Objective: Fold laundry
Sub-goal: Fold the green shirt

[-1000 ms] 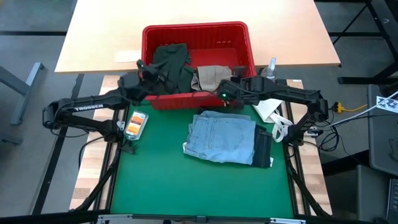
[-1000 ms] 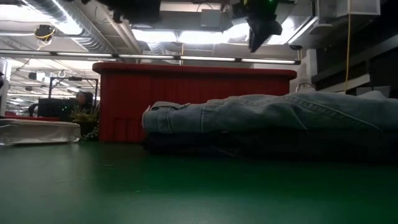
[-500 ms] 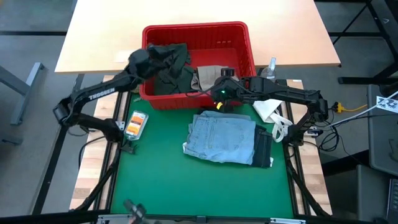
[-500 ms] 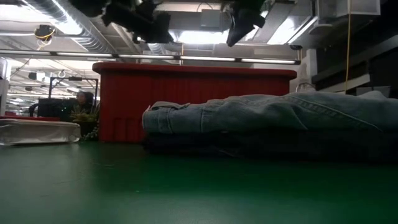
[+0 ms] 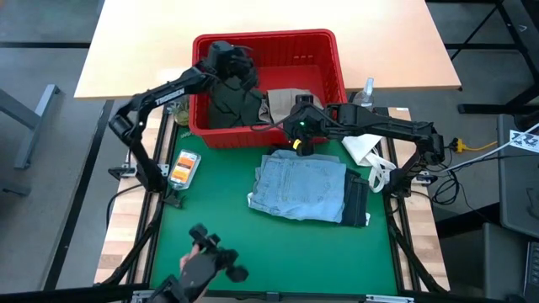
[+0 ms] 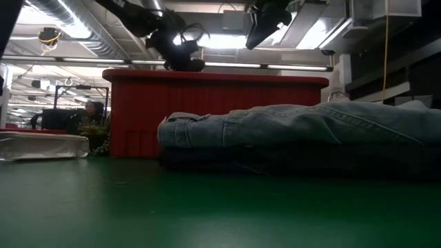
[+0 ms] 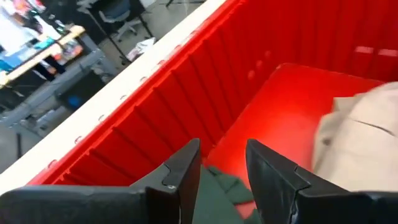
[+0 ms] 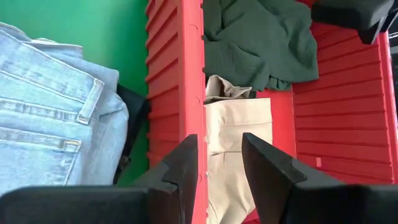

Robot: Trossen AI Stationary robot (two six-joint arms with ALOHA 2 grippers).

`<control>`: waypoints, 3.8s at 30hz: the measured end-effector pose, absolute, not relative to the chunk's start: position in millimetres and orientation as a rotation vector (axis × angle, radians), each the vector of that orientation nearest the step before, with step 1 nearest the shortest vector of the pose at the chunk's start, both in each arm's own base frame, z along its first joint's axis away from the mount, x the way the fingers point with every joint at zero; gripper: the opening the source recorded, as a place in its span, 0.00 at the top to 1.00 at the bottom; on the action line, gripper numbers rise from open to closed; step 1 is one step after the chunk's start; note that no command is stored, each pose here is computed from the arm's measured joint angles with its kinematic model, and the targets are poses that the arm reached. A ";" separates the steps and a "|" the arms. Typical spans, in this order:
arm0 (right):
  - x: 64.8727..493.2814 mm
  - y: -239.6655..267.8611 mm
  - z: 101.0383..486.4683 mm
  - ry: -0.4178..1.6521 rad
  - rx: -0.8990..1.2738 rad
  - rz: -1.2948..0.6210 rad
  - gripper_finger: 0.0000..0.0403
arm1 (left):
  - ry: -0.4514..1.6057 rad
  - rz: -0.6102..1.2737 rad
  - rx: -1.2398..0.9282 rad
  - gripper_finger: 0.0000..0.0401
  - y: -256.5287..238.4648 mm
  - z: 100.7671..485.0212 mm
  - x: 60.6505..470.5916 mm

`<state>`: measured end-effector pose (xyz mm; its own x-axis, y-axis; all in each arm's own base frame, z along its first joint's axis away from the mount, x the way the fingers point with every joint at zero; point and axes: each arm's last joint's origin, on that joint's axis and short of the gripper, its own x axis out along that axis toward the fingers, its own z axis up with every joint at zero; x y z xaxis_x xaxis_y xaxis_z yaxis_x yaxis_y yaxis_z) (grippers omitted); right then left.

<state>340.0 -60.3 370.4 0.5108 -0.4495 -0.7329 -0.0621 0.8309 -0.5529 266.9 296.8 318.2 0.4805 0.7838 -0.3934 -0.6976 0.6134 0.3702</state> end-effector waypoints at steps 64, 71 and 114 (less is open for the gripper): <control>339.7 -60.3 370.1 1.025 -0.565 -0.247 0.69 | 0.918 1.061 -0.123 0.42 388.3 146.5 239.8; 339.7 -60.3 370.1 1.025 -0.565 -0.247 0.69 | 0.906 1.029 -0.149 0.43 392.5 141.8 235.3; 321.3 -57.7 374.1 1.114 -0.569 -0.236 0.69 | 0.223 0.421 -0.480 0.99 400.4 279.3 309.1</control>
<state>321.3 -57.7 374.1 0.4350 -0.4534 -0.7780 -0.0992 0.8346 -0.5419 309.1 400.4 279.3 0.8909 0.3377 -0.3036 -0.4408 0.8039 -0.3993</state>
